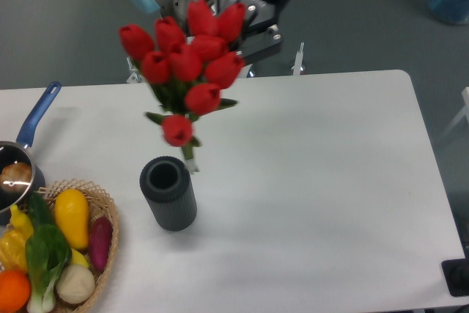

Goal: Pick up the flowers from the vase
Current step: 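Carry the tulip bouquet up and away from the vase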

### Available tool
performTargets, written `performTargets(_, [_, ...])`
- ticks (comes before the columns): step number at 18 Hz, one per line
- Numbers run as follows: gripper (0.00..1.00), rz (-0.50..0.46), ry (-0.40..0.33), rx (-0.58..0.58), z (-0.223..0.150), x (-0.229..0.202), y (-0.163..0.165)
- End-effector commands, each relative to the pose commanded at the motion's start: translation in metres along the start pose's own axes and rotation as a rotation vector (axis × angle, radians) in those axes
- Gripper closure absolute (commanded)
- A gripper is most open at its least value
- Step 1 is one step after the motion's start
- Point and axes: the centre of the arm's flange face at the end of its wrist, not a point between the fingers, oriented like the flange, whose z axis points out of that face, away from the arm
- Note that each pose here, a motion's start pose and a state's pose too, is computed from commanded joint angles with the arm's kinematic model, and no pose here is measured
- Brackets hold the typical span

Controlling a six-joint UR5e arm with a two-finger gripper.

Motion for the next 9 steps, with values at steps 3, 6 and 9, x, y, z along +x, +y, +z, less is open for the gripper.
performTargets(3, [0.95,0.060,-0.044,-0.076,0.002,-0.021,0.025])
performTargets(6, [0.95,0.126,-0.075,-0.192,0.013,-0.046,0.058])
performTargets(9, [0.90,0.107,-0.125,-0.342,0.020,-0.066,0.088])
